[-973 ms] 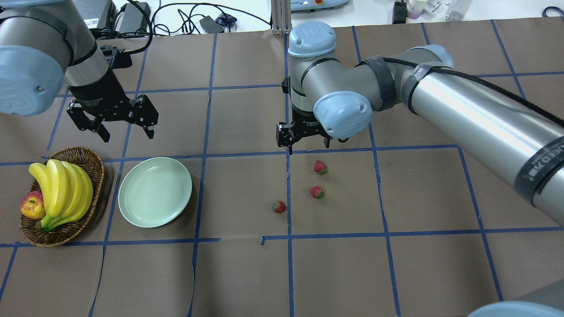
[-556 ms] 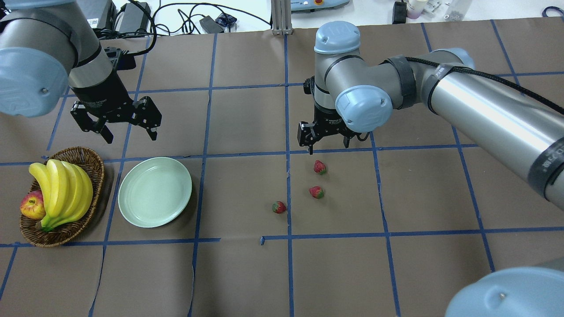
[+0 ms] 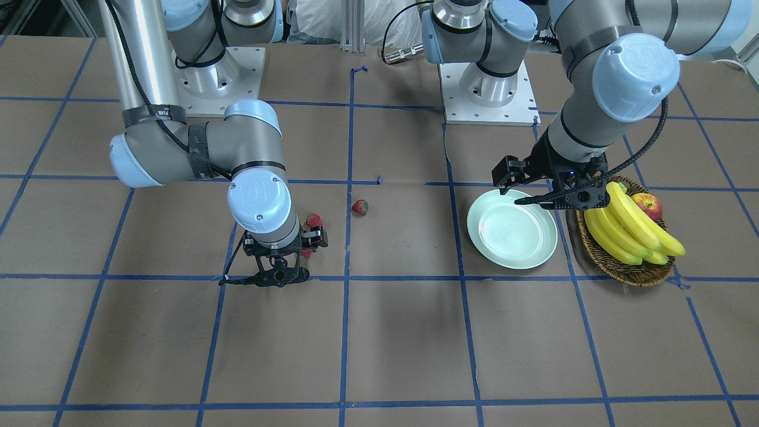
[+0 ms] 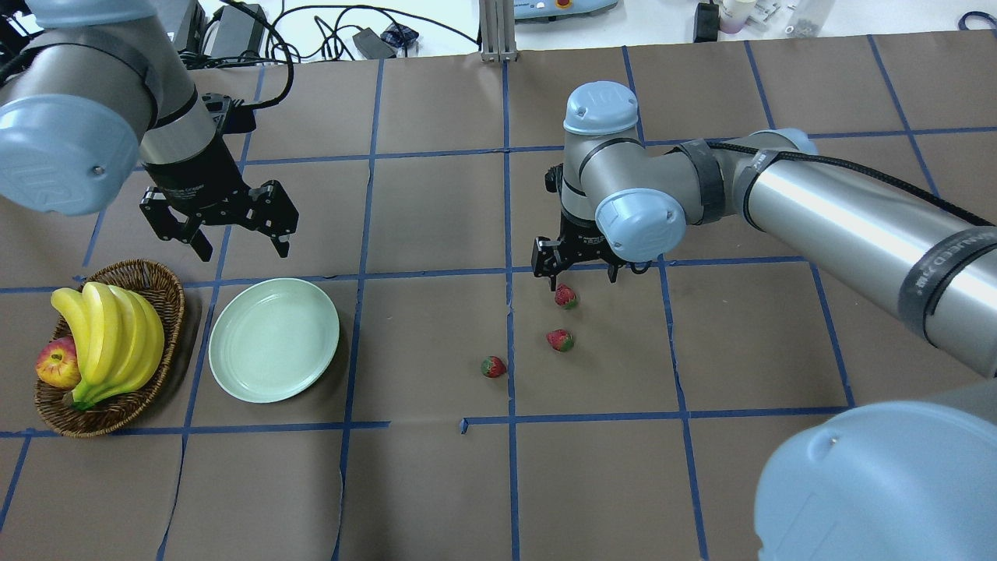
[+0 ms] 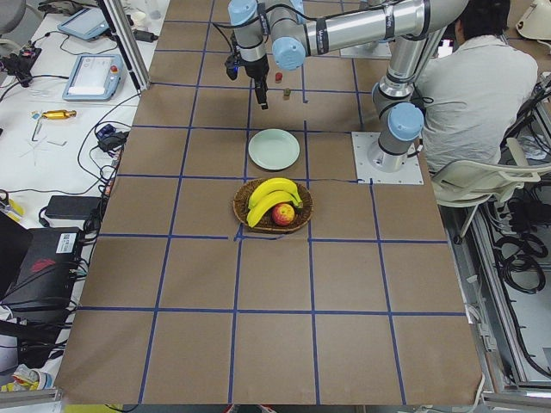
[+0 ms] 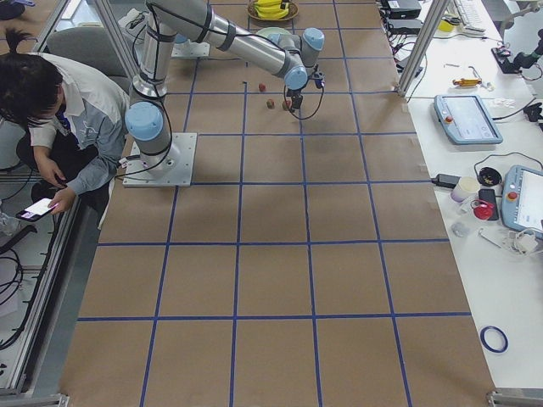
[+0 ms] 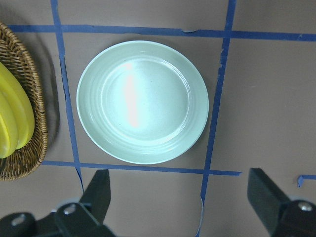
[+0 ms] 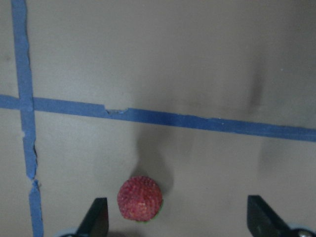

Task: Collect all strawberries into plate
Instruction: 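Move the right gripper back to the remaining strawberries and lower it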

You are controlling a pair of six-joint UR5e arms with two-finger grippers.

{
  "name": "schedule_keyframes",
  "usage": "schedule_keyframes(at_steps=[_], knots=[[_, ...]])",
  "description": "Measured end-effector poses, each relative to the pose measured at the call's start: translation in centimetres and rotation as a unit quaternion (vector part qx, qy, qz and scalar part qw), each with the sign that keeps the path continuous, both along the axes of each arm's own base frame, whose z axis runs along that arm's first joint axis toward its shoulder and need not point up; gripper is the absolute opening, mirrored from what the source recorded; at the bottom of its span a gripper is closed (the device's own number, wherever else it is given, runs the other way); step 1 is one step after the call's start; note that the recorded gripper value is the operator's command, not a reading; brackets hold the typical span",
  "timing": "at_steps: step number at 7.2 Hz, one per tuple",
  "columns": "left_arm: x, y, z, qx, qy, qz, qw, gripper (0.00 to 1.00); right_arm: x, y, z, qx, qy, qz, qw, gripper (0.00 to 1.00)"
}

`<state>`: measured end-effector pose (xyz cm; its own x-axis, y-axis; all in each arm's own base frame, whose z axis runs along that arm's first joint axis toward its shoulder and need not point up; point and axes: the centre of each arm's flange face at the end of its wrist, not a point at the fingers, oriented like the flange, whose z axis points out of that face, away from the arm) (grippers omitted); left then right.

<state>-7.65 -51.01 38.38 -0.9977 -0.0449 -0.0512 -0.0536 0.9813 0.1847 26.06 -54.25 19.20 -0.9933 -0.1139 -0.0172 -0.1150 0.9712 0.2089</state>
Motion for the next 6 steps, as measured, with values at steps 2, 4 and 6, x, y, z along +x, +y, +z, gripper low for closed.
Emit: schedule_keyframes(at_steps=[2, 4, 6], knots=[[-0.2, 0.1, -0.2, 0.002, 0.0, -0.002, 1.0, 1.0, 0.5, 0.4, -0.9, 0.009, 0.001, -0.015, 0.9998, 1.0], [-0.2, 0.1, -0.2, 0.002, 0.0, -0.002, 1.0, 1.0, 1.4, 1.0, -1.3, 0.013, 0.0, -0.026, 0.9996, 0.77], [-0.2, 0.2, -0.3, 0.003, 0.0, -0.002, 1.0, 1.0, 1.8, 1.1, -1.7, 0.015, -0.001, -0.028, 0.9995, 0.31]])
